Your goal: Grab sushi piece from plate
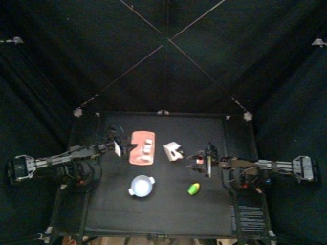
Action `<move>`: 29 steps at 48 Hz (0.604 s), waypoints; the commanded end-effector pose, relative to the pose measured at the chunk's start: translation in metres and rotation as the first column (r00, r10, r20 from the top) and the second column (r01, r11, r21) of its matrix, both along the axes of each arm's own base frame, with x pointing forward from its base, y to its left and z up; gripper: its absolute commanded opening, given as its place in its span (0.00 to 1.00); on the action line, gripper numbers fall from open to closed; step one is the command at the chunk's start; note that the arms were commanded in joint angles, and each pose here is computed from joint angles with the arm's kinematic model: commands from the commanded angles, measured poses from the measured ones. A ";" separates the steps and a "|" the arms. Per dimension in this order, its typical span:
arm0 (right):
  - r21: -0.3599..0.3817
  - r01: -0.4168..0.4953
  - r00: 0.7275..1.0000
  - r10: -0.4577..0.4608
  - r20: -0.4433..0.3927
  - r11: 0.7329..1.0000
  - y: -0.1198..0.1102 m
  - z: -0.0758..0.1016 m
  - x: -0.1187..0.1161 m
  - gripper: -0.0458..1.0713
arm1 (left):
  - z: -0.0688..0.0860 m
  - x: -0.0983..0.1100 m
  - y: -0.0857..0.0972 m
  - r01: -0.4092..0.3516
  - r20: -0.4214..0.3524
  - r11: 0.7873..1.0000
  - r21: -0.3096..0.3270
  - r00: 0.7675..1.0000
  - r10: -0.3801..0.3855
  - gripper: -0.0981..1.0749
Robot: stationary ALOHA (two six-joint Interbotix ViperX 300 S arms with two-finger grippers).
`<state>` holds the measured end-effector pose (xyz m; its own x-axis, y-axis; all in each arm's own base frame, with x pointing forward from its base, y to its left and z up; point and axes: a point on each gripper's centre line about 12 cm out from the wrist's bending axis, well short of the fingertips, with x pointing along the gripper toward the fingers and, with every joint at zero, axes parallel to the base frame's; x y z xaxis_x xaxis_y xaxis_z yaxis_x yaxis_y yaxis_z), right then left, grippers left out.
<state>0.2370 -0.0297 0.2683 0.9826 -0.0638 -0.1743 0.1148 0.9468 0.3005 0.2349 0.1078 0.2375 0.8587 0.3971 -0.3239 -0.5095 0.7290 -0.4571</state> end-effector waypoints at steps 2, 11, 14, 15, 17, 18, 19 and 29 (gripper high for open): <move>-0.028 -0.019 0.999 0.020 0.050 0.999 0.004 0.011 -0.005 0.83 | 0.008 0.020 0.006 0.005 -0.120 0.997 -0.071 0.993 -0.014 0.96; -0.052 -0.020 0.999 0.022 0.040 0.998 0.005 0.001 -0.017 0.83 | 0.012 0.053 0.021 -0.007 -0.363 0.988 -0.156 0.930 -0.051 0.96; -0.050 -0.009 0.999 0.012 0.046 0.999 0.004 -0.001 -0.022 0.83 | 0.010 0.064 0.028 -0.012 -0.405 0.988 -0.157 0.913 -0.053 0.96; -0.048 -0.006 0.999 0.009 0.051 0.999 0.003 -0.001 -0.024 0.83 | 0.009 0.068 0.030 -0.015 -0.417 0.988 -0.157 0.907 -0.052 0.96; -0.047 0.000 0.998 0.002 0.057 0.999 0.002 0.000 -0.026 0.83 | 0.005 0.076 0.034 -0.021 -0.446 0.988 -0.155 0.894 -0.051 0.96; -0.046 0.005 0.998 -0.002 0.058 0.999 0.002 -0.001 -0.028 0.83 | 0.003 0.080 0.037 -0.024 -0.461 0.988 -0.153 0.886 -0.050 0.96; -0.047 0.006 0.998 -0.003 0.061 0.999 0.002 -0.001 -0.028 0.83 | 0.000 0.084 0.039 -0.028 -0.476 0.988 -0.152 0.878 -0.049 0.96; -0.027 0.033 0.998 -0.031 0.063 0.999 -0.002 -0.007 -0.035 0.83 | -0.026 0.115 0.063 -0.098 -0.610 0.986 -0.135 0.792 -0.005 0.96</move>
